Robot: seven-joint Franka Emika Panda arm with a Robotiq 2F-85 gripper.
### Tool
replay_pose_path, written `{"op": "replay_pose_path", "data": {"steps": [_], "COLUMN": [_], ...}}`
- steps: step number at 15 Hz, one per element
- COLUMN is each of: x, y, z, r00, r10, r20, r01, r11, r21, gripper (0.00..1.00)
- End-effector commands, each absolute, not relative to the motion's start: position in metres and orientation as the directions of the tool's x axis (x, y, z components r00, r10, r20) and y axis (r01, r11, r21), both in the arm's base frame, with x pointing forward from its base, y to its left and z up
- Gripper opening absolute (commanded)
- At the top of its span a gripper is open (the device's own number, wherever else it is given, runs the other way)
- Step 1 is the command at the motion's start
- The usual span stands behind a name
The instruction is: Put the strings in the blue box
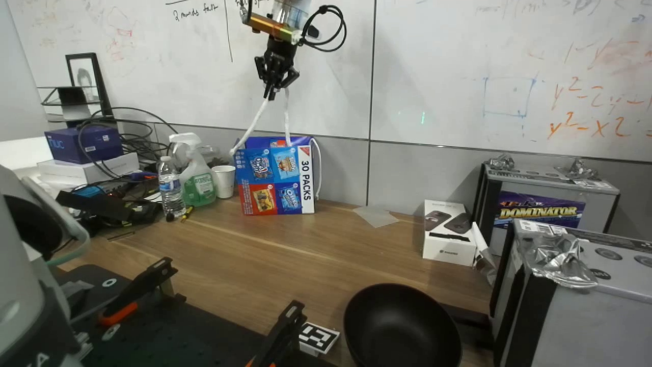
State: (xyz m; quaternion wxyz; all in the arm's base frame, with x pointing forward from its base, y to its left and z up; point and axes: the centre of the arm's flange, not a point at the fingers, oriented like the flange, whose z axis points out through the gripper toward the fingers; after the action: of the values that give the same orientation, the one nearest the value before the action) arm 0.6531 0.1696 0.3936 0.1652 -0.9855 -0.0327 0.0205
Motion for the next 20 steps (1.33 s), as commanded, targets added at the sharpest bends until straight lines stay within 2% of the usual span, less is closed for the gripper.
{"op": "replay_pose_path", "data": {"steps": [1,10,20], "x": [0.672,0.682,0.689], "y": [0.166,0.164,0.167], "z": [0.408,0.406,0.403], "r00": [0.999,0.985,0.954], "r10": [-0.034,-0.165,-0.299], "r20": [-0.033,-0.052,0.006], "r01": [-0.044,-0.172,-0.276], "r11": [-0.933,-0.916,-0.888], "r21": [-0.358,-0.361,-0.368], "gripper": [0.05,0.05,0.04]}}
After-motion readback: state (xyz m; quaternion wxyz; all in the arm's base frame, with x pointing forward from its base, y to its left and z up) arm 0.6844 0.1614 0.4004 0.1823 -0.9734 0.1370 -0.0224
